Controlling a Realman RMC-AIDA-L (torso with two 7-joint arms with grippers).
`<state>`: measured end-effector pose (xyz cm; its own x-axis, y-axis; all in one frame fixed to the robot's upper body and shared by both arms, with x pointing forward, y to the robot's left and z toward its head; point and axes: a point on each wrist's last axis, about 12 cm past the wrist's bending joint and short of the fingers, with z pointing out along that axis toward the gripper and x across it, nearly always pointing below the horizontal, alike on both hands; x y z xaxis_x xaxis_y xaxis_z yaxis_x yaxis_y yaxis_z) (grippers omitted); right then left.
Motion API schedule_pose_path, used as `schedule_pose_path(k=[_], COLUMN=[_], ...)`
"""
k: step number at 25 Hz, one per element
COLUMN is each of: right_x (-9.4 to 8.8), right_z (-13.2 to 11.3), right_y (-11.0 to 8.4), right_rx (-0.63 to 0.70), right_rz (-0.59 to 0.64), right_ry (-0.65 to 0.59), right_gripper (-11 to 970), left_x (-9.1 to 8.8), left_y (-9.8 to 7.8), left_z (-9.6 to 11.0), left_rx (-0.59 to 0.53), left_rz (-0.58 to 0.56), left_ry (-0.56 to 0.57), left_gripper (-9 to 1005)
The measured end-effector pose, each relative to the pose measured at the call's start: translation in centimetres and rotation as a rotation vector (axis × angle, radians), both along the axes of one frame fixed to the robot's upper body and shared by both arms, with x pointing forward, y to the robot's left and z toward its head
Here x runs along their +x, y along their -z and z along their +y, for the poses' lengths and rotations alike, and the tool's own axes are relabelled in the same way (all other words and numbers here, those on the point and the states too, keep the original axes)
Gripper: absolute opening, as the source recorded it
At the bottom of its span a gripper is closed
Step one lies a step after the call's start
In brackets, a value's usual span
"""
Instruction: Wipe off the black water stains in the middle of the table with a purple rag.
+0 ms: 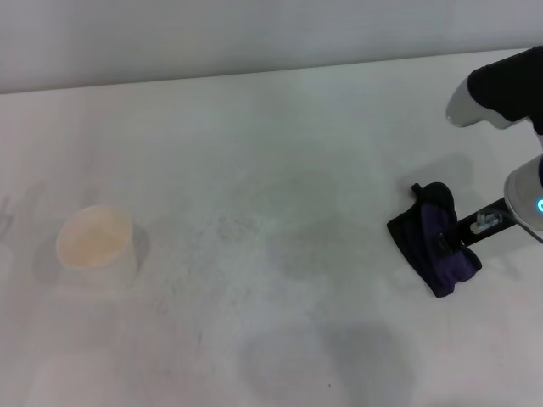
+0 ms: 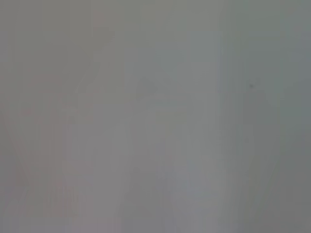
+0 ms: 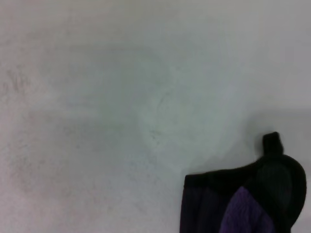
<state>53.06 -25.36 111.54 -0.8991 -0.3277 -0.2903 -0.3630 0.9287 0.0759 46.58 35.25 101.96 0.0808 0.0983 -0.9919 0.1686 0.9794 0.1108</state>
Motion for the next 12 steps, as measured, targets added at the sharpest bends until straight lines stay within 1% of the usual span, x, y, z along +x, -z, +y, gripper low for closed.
schedule_pose_path(k=[2, 7, 10, 12], right_x=[0.1, 0.2, 0.2, 0.4], right_z=[-0.1, -1.0, -1.6, -1.9], right_y=[0.1, -0.2, -1.1, -1.9], right_rx=[-0.004, -0.016, -0.022, -0.018], right_rz=[0.004, 0.0, -0.021, -0.049], right_ry=[0.006, 0.041, 0.053, 0.055], right_gripper=[102, 174, 218, 247], left_x=[0.0, -0.1, -0.1, 0.0], left_y=[0.0, 0.0, 0.0, 0.0], left_z=[0.0, 0.0, 0.0, 0.0], left_rx=[0.0, 0.0, -0.001, -0.001], left_rz=[0.0, 0.002, 0.002, 0.0], left_ry=[0.0, -0.001, -0.001, 0.0], left_gripper=[892, 892, 892, 892])
